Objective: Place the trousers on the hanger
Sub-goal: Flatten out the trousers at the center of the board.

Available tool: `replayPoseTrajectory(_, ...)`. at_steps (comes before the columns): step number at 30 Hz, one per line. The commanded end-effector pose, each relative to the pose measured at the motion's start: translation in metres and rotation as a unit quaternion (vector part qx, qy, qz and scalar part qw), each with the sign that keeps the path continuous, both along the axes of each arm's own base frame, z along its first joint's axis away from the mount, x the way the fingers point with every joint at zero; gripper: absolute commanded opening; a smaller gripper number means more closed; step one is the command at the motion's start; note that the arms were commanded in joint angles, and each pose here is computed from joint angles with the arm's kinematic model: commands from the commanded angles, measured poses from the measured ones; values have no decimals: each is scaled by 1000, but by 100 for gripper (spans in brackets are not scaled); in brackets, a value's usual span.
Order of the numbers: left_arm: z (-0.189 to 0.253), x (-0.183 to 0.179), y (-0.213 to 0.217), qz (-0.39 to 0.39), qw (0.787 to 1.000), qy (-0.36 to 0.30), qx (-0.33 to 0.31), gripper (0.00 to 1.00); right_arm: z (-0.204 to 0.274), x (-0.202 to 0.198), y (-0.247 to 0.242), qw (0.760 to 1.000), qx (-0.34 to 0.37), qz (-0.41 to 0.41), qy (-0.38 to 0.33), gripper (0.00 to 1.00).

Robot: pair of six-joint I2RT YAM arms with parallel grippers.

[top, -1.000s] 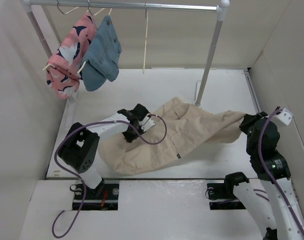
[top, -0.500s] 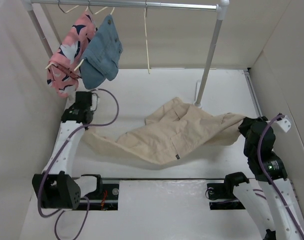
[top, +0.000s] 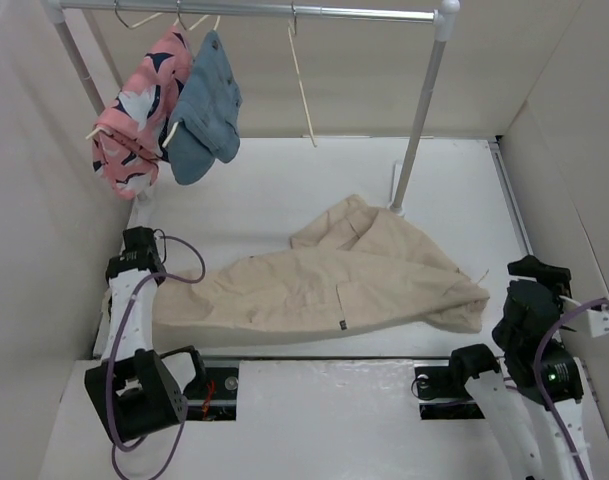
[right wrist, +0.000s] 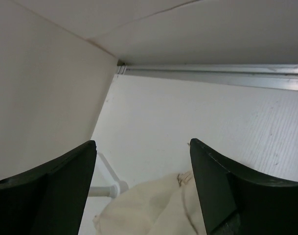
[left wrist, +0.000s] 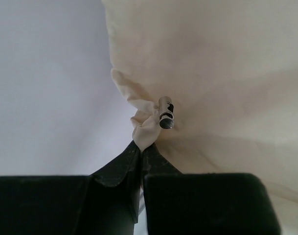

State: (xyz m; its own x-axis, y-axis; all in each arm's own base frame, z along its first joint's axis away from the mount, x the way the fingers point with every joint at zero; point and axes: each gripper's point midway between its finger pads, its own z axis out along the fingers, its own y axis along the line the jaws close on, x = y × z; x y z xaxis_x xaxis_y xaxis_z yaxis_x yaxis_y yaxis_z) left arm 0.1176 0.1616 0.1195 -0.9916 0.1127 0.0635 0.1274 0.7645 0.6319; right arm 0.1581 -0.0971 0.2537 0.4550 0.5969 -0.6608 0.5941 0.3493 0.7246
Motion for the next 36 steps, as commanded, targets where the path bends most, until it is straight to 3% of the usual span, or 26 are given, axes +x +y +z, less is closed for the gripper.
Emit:
replayPoseTrajectory(1, 21, -9, 21, 11, 998, 7, 54, 0, 25, -25, -22, 997, -18, -66, -26, 82)
replayPoseTrajectory(6, 21, -15, 39, 30, 997, 18, 66, 0, 24, -8, -5, 1000, -25, -2, 13, 85)
replayPoseTrajectory(10, 6, -23, 41, 32, 997, 51, 51, 0, 9, 43, 41, 989, -34, 138, 50, 83)
replayPoseTrajectory(13, -6, -22, 37, 25, 998, 50, 31, 44, 7, 86, 71, 971, -58, 219, 72, 80)
replayPoseTrajectory(15, -9, -18, 30, 21, 999, 39, 4, 64, 7, 114, 101, 949, -69, 300, 70, 80)
replayPoseTrajectory(16, -4, -13, 27, 18, 999, 33, -15, 73, -6, 130, 116, 928, -98, 343, 110, 80)
replayPoseTrajectory(18, -3, 1, 15, 4, 998, -3, -66, 78, -6, 149, 159, 884, -121, 438, 106, 79)
replayPoseTrajectory(20, 10, 19, 6, -8, 994, -45, -99, 81, -35, 166, 189, 836, -158, 501, 158, 79)
replayPoseTrajectory(27, 11, 48, -47, -69, 973, -73, -209, 81, -94, 203, 292, 701, -254, 604, 282, 83)
replayPoseTrajectory(29, 1, 48, -49, -71, 975, -65, -200, 81, -103, 214, 329, 669, -273, 625, 296, 84)
replayPoseTrajectory(32, -28, 28, -48, -63, 983, -17, -172, 81, -97, 226, 375, 641, -313, 635, 297, 85)
replayPoseTrajectory(36, -49, 20, -45, -62, 987, -2, -150, 82, -141, 237, 434, 586, -337, 657, 333, 88)
